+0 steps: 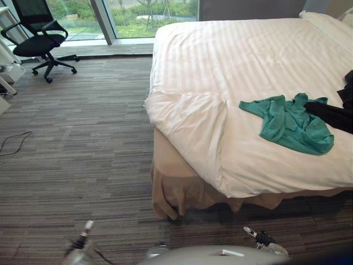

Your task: Tidy the bed and pick cloth on bed and put in laundry

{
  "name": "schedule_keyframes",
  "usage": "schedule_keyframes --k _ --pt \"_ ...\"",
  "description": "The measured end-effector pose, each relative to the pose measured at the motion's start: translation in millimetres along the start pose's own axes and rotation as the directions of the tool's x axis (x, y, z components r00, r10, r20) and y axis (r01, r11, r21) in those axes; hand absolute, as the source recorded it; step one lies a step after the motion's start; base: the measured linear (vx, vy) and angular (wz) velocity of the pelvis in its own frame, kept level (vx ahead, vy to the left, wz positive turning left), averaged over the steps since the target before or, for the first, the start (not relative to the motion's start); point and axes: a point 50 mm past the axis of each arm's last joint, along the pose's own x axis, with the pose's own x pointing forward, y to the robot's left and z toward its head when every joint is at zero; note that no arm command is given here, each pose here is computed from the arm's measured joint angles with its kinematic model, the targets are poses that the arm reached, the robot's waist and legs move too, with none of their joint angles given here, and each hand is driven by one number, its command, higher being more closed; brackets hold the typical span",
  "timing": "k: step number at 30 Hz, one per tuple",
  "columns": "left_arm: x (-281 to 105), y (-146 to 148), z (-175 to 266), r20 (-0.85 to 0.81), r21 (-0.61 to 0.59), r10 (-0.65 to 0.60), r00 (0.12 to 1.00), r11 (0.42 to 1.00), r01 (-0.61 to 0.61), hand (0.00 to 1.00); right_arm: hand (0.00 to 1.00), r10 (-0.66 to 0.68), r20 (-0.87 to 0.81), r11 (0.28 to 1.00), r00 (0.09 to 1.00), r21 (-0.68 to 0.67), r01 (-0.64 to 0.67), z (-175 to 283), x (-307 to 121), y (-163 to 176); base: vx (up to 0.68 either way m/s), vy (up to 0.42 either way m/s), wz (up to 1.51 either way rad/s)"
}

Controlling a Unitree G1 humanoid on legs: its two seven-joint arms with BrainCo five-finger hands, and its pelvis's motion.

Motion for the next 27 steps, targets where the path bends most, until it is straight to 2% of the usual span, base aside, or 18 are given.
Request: schedule_keyframes --k 5,7,9,13,19,27 --pt "2.3 -10.3 81.6 0.299 -0.005 0.031 0.954 1.000 -0.030 0.00 0.00 -0.037 -0.048 0.999 0.998 0.003 0.038 -21.6 -4.5 -10.5 -0.01 -0.001 0.03" --pt "-4.6 -23.9 101.3 0.396 0.044 0.009 0.918 0.999 -0.028 0.00 0.00 -0.044 -0.057 0.999 0.997 0.007 0.044 -27.8 -6.2 -13.0 -0.01 -0.011 0.07" --pt "-17.6 -46.2 120.4 0.515 0.170 -0.064 0.855 0.985 -0.028 0.00 0.00 -0.051 -0.066 0.998 0.997 0.027 0.053 -33.9 -8.2 -16.1 -0.02 -0.008 0.05" --pt "-40.2 -72.1 141.2 0.652 0.275 -0.157 0.742 0.961 -0.038 0.00 0.00 -0.062 -0.063 0.997 0.996 0.044 0.065 -37.2 -10.0 -20.0 0.00 -0.005 0.02" --pt "-59.5 -105.3 137.0 0.694 0.427 -0.289 0.659 0.903 -0.053 0.00 0.00 -0.071 -0.072 0.992 0.995 0.096 0.078 -42.5 -11.8 -21.7 0.00 -0.001 -0.01" --pt "-92.8 -158.8 170.7 0.750 0.572 -0.467 0.468 0.814 -0.104 0.00 0.00 -0.081 -0.051 0.982 0.995 0.166 0.088 -39.2 -12.2 -27.7 -0.01 0.006 -0.20"
